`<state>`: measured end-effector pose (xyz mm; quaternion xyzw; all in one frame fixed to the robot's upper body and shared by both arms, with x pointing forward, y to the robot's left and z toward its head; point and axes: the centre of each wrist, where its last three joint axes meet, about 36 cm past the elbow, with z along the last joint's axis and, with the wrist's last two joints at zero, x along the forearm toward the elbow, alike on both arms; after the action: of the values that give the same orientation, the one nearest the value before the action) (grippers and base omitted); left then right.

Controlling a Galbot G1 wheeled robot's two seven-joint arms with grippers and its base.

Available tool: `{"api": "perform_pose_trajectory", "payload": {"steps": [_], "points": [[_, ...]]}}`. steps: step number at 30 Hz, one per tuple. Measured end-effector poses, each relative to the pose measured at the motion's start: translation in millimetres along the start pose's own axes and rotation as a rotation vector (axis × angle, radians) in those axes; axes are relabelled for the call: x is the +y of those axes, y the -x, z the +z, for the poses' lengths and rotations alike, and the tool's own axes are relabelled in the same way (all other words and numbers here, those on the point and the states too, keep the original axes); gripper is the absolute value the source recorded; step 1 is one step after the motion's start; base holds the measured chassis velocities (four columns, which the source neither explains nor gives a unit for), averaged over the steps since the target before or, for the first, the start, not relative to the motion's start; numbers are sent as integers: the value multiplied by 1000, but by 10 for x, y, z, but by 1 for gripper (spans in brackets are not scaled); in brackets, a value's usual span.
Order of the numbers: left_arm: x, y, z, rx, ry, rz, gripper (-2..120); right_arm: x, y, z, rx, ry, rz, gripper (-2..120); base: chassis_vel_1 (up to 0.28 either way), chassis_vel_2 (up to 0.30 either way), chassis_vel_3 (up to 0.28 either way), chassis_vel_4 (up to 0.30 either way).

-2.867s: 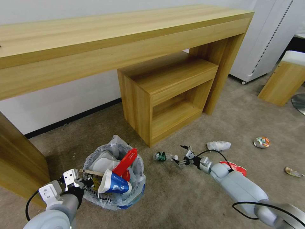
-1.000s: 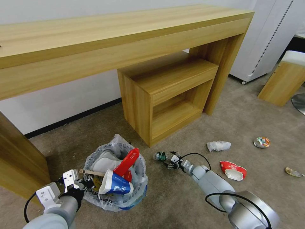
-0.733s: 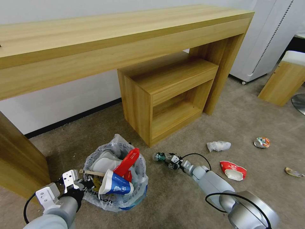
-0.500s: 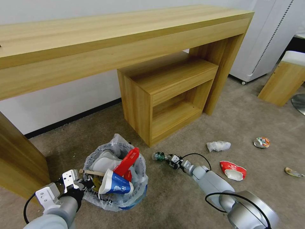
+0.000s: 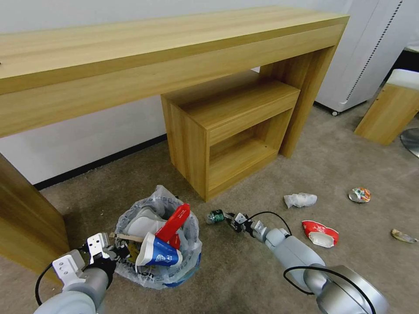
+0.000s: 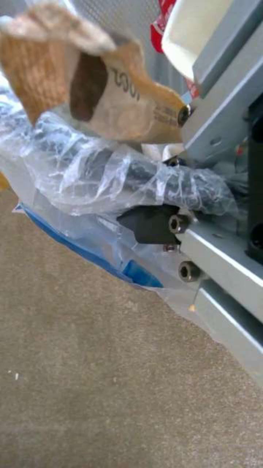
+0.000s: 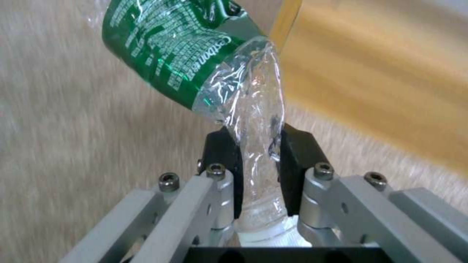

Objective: Pick up the trash bin and place the garbage on the floor into it.

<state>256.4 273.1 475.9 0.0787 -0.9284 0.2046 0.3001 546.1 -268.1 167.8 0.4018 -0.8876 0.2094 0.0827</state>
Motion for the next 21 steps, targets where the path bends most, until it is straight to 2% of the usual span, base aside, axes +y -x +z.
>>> {"api": "perform_pose_trajectory", "payload": {"steps": [3, 4, 7, 8, 9, 12, 13, 16, 17, 20, 21], "points": [[11, 36, 13, 5, 1, -4, 0, -63, -71, -126, -81, 17, 19, 10, 0, 0, 0, 0], [16, 54, 18, 7, 1, -6, 0, -119, -120, -239, -137, 25, 27, 10, 0, 0, 0, 0], [24, 73, 26, 10, 2, -9, 0, -198, -191, -360, -195, 38, 38, 10, 0, 0, 0, 0], [31, 91, 38, 15, 3, -13, 0, -320, -300, -515, -255, 38, 43, 10, 0, 0, 0, 0], [31, 91, 38, 15, 3, -13, 0, -320, -300, -515, -255, 38, 43, 10, 0, 0, 0, 0], [45, 120, 57, 20, 3, -20, 0, -516, -482, -825, -350, 30, 41, 8, 0, 0, 0, 0], [45, 120, 57, 20, 3, -20, 0, -516, -482, -825, -350, 30, 41, 8, 0, 0, 0, 0], [51, 146, 70, 24, 2, -24, 0, -549, -548, -1253, -463, 17, -9, 8, 0, 0, 0, 0], [51, 146, 70, 24, 2, -24, 0, -549, -548, -1253, -463, 17, -9, 8, 0, 0, 0, 0], [53, 172, 78, 27, 2, -26, 0, -427, -558, -1707, -581, 11, -94, 8, 0, 0, 0, 0], [53, 172, 78, 27, 2, -26, 0, -427, -558, -1707, -581, 11, -94, 8, 0, 0, 0, 0]]}}
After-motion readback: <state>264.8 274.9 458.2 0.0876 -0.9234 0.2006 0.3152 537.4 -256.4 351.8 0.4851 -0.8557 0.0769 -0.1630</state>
